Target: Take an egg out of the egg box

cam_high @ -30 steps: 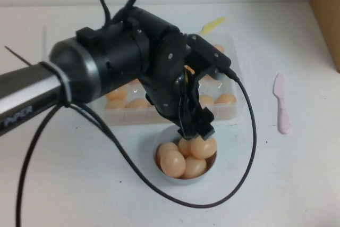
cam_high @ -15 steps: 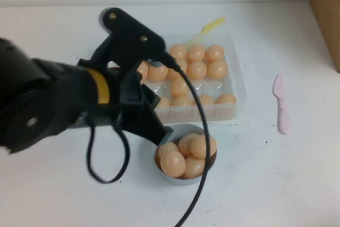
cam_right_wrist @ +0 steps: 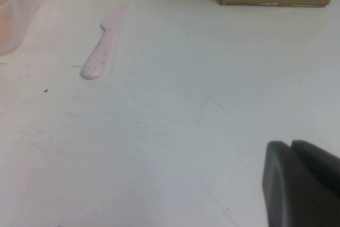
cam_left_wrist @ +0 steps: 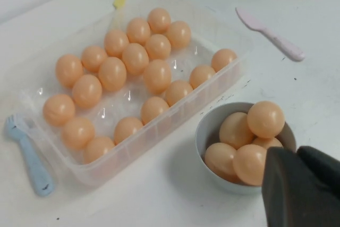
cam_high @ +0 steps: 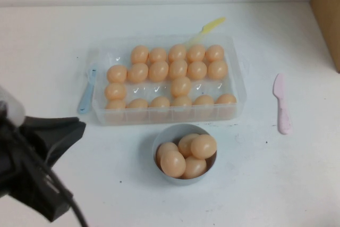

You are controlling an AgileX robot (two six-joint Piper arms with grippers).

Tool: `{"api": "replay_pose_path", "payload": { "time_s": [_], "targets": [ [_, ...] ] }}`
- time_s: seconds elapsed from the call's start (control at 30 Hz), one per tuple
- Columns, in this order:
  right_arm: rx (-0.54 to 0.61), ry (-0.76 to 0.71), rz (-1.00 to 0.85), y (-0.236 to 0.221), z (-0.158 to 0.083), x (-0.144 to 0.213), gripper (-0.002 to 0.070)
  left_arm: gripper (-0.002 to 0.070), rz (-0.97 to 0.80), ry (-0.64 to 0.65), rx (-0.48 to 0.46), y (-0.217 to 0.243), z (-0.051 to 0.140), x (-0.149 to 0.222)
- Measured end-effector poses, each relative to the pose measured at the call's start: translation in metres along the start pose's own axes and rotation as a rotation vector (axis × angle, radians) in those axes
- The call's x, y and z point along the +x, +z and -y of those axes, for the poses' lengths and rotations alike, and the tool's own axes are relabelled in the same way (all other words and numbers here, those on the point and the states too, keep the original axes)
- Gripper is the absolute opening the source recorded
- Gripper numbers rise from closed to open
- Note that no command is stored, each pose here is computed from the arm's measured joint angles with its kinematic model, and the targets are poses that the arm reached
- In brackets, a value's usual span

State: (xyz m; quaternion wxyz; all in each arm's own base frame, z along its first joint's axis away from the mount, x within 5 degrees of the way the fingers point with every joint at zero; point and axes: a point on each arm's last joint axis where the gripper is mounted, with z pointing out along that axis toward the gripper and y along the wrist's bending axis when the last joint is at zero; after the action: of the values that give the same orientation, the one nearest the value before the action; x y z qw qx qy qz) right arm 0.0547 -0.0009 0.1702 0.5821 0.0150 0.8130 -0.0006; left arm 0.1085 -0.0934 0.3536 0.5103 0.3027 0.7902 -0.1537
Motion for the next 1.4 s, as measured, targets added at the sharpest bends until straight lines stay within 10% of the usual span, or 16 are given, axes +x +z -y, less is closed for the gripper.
{"api": "replay_pose_path", "payload": {
  "time_s": [0.73, 1.4],
  "targets": [
    [0.000, 0.000, 0.000, 0.000, 0.000, 0.000, -0.0017, -0.0002, -0.132, -0.058, -0.067, -0.051, -0.011, 0.045],
    [0.000, 0.000, -0.002, 0.000, 0.000, 0.000, -0.0017, -0.0003, 0.464, -0.337, -0.458, -0.032, -0.021, 0.160]
  ]
}}
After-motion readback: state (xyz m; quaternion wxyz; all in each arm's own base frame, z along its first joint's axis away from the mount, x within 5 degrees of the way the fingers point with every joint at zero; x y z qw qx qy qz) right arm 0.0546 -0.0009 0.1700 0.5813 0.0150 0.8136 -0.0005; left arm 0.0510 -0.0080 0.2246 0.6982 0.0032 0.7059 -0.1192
